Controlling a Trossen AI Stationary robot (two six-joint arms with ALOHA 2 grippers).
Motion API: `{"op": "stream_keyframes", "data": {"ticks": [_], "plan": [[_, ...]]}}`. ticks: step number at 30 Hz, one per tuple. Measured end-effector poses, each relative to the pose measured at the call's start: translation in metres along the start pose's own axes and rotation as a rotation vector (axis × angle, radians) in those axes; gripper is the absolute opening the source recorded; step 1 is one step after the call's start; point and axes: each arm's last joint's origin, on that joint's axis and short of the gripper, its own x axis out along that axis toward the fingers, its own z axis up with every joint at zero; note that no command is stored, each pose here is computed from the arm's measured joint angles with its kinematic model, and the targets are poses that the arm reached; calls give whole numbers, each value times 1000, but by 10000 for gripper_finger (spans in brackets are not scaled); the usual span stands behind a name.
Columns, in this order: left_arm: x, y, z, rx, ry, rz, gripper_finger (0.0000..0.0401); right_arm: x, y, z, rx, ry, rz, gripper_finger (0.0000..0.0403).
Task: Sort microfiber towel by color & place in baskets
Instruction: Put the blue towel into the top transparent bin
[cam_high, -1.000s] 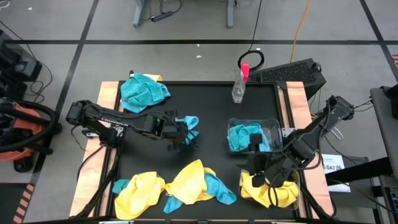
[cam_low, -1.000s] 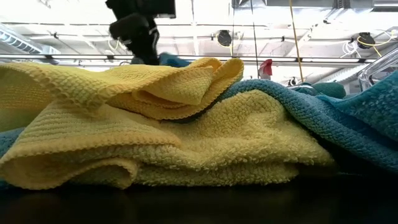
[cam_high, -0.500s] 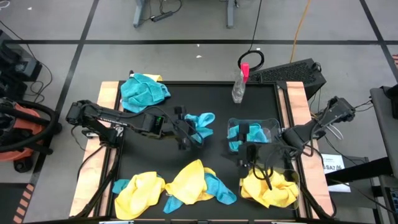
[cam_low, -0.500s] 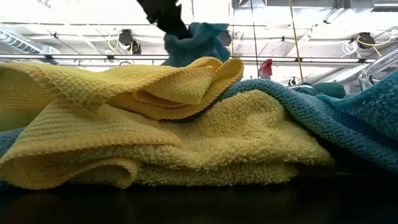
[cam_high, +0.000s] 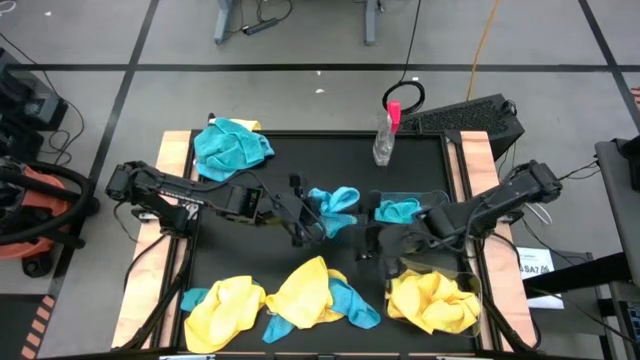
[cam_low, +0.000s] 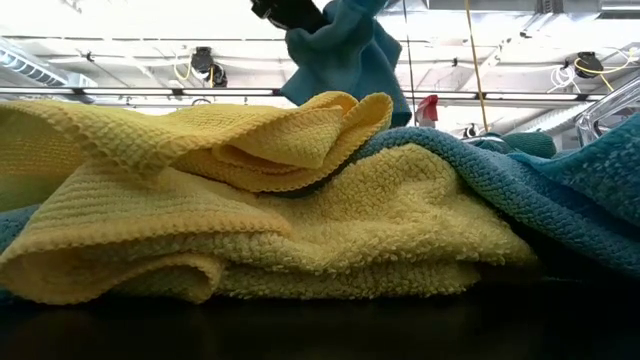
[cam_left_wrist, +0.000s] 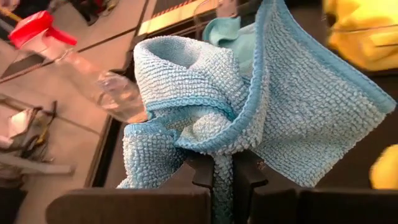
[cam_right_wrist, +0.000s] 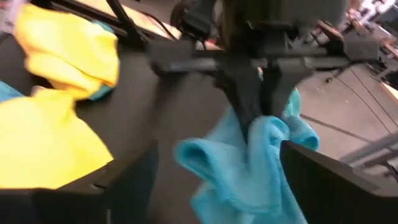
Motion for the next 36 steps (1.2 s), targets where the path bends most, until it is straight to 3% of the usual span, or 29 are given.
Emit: {"op": "stream_keyframes", "data": {"ticks": [7,23,28,36], "plan": [[-2,-6,7,5,-91,-127,15,20,-9,-7,8,53,-56,354],[-13,-21,28,145,-288,-119,15,25,-18,-17,89,136,-74,340],[-13,-21,27,140,-284,-122,34,25,-17,-18,86,139,-76,257],[-11,-18,23,66,-238,-116,144,22,-17,-25,36,208,-68,34]]}}
